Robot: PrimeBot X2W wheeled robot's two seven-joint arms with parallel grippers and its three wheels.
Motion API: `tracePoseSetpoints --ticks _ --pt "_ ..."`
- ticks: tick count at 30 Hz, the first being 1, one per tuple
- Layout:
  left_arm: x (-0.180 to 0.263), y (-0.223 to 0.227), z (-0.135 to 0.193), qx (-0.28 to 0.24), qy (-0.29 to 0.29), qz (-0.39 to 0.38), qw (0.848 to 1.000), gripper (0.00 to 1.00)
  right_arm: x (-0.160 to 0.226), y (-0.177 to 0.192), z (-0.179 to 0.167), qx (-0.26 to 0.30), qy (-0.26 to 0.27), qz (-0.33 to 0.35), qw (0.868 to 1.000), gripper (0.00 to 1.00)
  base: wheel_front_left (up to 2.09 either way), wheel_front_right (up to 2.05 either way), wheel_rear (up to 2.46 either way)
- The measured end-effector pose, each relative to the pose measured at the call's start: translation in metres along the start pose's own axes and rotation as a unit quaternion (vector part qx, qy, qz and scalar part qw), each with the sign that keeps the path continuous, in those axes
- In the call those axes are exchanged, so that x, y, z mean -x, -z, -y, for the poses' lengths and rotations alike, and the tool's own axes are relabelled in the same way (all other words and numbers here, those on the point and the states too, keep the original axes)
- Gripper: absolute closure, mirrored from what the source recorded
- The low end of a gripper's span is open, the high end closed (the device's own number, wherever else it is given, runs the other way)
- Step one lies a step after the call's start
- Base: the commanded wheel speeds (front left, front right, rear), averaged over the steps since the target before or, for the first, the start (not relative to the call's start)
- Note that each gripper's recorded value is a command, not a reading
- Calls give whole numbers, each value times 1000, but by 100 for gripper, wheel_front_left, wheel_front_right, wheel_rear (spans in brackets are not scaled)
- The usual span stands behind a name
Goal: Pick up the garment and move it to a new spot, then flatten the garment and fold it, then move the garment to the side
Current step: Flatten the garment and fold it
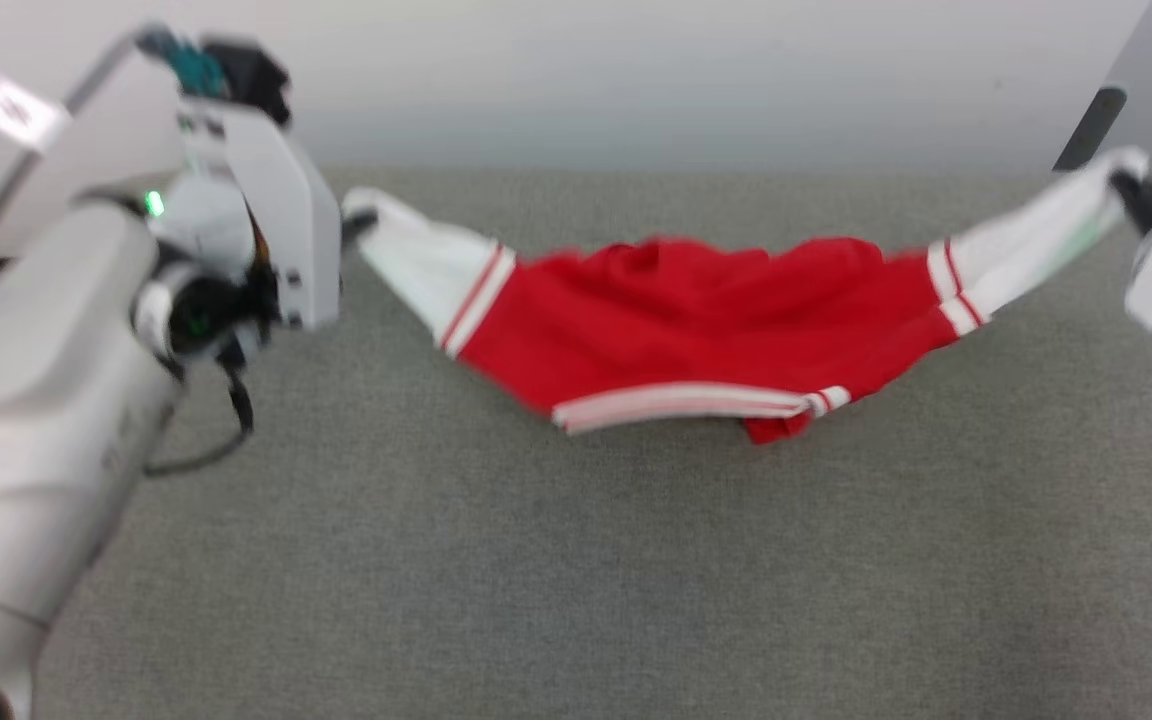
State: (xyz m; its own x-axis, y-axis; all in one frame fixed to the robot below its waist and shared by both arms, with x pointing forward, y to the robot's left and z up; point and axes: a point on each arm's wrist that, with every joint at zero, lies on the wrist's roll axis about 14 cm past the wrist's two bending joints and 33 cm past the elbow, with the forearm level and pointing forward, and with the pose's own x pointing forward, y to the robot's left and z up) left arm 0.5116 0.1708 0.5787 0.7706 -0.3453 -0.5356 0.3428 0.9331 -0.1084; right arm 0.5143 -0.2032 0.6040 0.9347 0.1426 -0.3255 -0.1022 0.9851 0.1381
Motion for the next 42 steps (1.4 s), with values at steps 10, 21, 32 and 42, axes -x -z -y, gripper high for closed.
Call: tracePoseSetpoints --ticks 10,21,32,42 --pt "61 -128 5 -59 -38 165 984 100 28 -133 -36 57 -18 178 982 100 0 0 0" --pt "108 -213 12 -93 -70 306 945 100 47 -214 -52 74 -16 305 949 100 0 0 0" --pt "114 -275 11 -90 -71 425 898 100 28 -255 -49 101 -3 391 915 100 0 0 0" --pt "79 -328 7 -80 -50 517 851 100 -14 -282 -34 160 23 482 861 100 0 0 0"
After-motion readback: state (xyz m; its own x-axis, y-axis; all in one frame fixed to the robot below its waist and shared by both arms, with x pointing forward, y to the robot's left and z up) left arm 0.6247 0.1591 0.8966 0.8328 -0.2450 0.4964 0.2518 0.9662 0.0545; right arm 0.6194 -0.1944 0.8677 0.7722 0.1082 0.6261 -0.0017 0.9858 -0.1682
